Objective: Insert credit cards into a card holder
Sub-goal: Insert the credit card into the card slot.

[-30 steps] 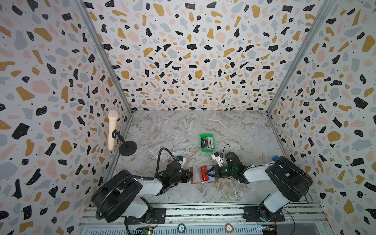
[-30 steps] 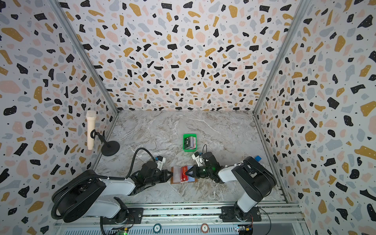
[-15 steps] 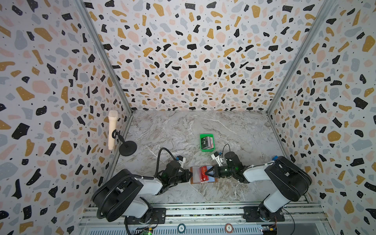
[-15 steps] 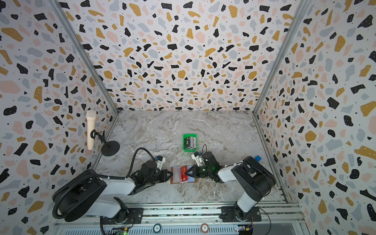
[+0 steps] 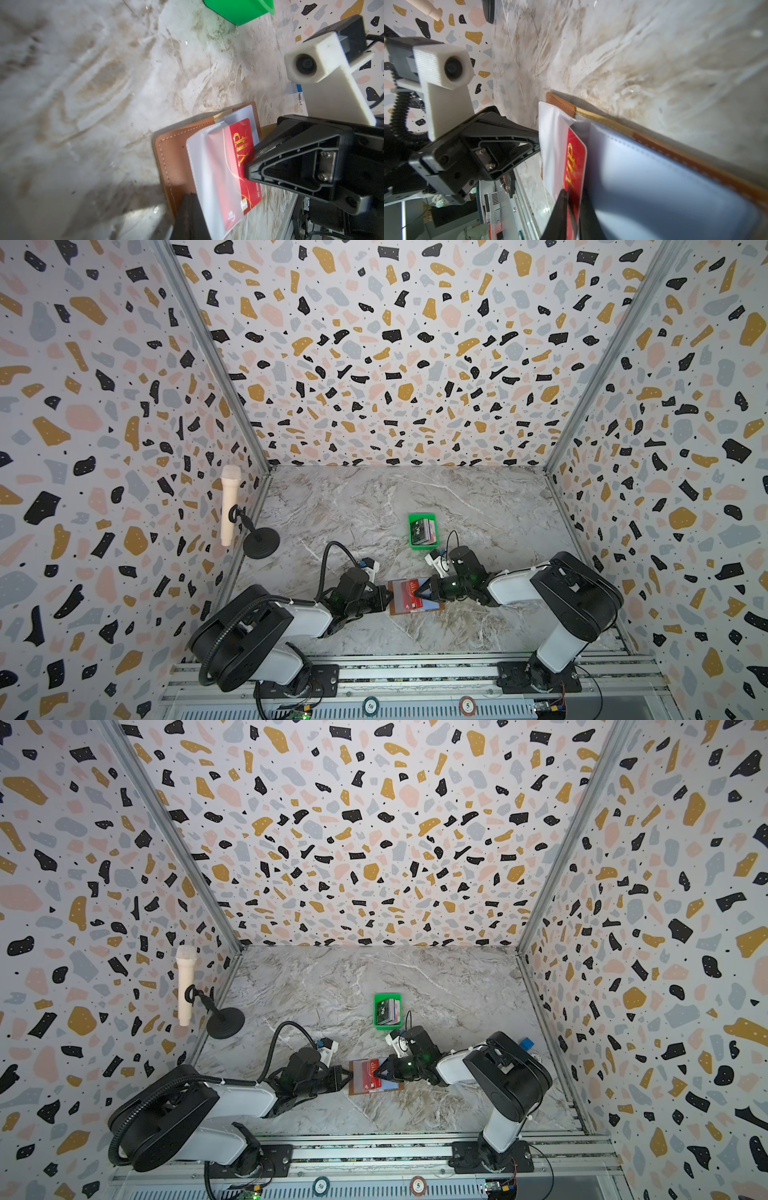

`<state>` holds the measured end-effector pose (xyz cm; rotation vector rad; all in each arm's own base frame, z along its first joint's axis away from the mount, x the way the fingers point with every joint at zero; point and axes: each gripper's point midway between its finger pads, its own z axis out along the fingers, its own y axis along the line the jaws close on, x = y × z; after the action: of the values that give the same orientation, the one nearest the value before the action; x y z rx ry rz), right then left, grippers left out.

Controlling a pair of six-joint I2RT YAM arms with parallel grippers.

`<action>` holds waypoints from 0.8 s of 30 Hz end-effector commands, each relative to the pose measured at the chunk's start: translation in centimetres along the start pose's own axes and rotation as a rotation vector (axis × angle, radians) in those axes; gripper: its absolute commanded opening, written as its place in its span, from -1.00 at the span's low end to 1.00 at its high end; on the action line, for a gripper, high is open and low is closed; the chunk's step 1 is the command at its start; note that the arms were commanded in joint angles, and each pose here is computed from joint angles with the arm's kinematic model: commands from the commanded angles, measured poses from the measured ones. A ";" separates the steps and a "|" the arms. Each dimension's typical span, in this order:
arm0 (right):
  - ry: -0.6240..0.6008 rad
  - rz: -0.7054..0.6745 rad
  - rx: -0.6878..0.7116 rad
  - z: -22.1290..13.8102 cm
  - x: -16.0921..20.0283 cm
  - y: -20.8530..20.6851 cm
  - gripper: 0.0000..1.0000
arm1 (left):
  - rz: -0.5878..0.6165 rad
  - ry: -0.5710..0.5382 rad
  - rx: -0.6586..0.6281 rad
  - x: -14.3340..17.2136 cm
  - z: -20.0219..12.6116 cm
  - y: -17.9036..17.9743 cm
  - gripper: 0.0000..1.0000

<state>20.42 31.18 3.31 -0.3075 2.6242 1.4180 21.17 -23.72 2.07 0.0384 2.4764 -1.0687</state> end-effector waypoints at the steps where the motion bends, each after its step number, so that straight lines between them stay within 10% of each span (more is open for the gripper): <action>1: -0.016 -0.049 0.082 -0.4 -0.3 -0.2 -0.37 | -0.001 0.040 -0.066 1.0 0.1 1.5 -1.00; 10: -0.066 -0.149 0.223 -1.0 -1.1 0.0 0.30 | 0.016 0.025 -0.064 0.3 0.1 1.1 -1.00; 14: -0.093 -0.184 0.296 -1.6 -1.5 -0.3 0.30 | 0.018 0.025 -0.063 0.2 0.2 1.1 -1.00; 24: -0.104 -0.297 0.527 -2.7 -2.8 -2.6 -0.91 | 0.016 0.030 -0.064 0.4 0.4 1.2 -1.00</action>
<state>23.24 28.81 3.67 -0.4657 2.5965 0.7440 21.40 -23.83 2.04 0.0610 2.4824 -1.0490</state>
